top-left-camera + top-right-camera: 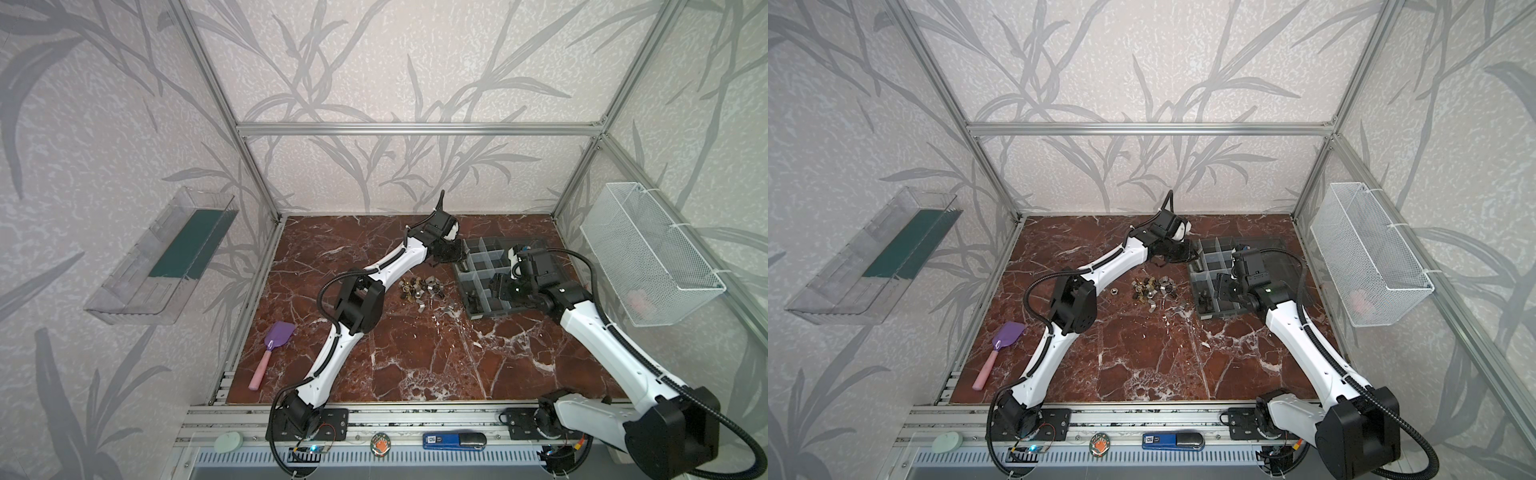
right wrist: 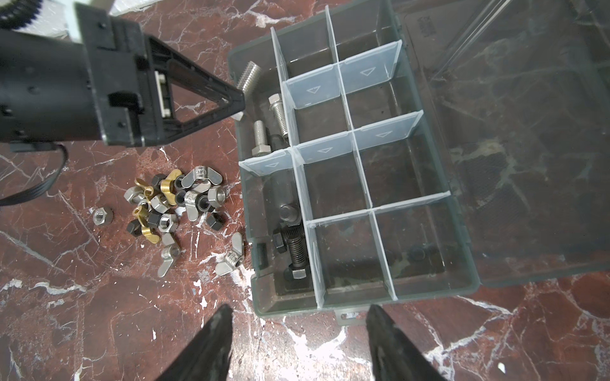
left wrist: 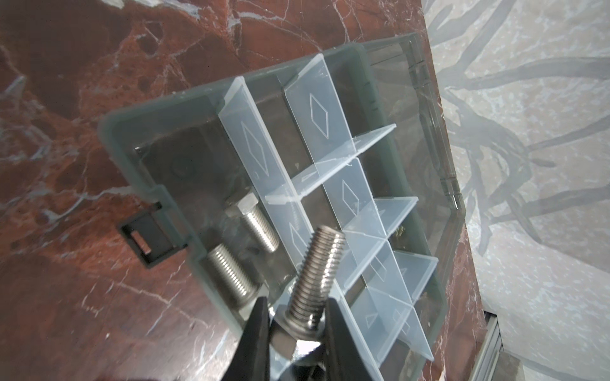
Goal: Sort the screws and nuts into containers
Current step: Place the screw into the container.
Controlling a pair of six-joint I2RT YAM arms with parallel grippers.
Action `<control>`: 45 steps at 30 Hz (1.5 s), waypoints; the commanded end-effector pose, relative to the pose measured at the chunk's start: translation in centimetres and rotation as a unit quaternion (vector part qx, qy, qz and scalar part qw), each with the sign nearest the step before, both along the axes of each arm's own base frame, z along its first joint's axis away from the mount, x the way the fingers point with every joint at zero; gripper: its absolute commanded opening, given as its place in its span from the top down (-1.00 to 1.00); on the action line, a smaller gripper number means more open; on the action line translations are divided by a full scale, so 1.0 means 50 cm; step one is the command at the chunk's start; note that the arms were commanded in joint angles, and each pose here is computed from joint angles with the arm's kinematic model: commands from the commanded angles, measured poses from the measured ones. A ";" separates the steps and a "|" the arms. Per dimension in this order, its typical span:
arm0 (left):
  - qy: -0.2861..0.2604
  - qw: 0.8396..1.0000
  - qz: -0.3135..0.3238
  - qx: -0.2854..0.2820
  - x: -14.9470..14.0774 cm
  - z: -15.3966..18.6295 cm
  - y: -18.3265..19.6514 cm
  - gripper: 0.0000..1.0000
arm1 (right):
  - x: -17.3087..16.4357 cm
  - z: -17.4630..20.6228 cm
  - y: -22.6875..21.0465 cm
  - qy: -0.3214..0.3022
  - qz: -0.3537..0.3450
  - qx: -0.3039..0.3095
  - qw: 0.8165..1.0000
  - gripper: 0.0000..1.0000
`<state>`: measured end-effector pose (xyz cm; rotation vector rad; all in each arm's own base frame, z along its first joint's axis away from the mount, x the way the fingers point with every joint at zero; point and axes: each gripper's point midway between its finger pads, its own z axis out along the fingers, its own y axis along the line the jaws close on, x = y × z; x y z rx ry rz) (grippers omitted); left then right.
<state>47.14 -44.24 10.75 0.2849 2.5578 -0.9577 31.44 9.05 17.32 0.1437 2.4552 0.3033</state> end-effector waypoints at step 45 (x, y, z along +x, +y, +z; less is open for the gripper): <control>-0.100 0.973 0.135 0.159 -0.144 0.264 0.398 -0.99 | 0.067 -0.066 0.242 0.020 0.131 -0.025 0.991 -0.30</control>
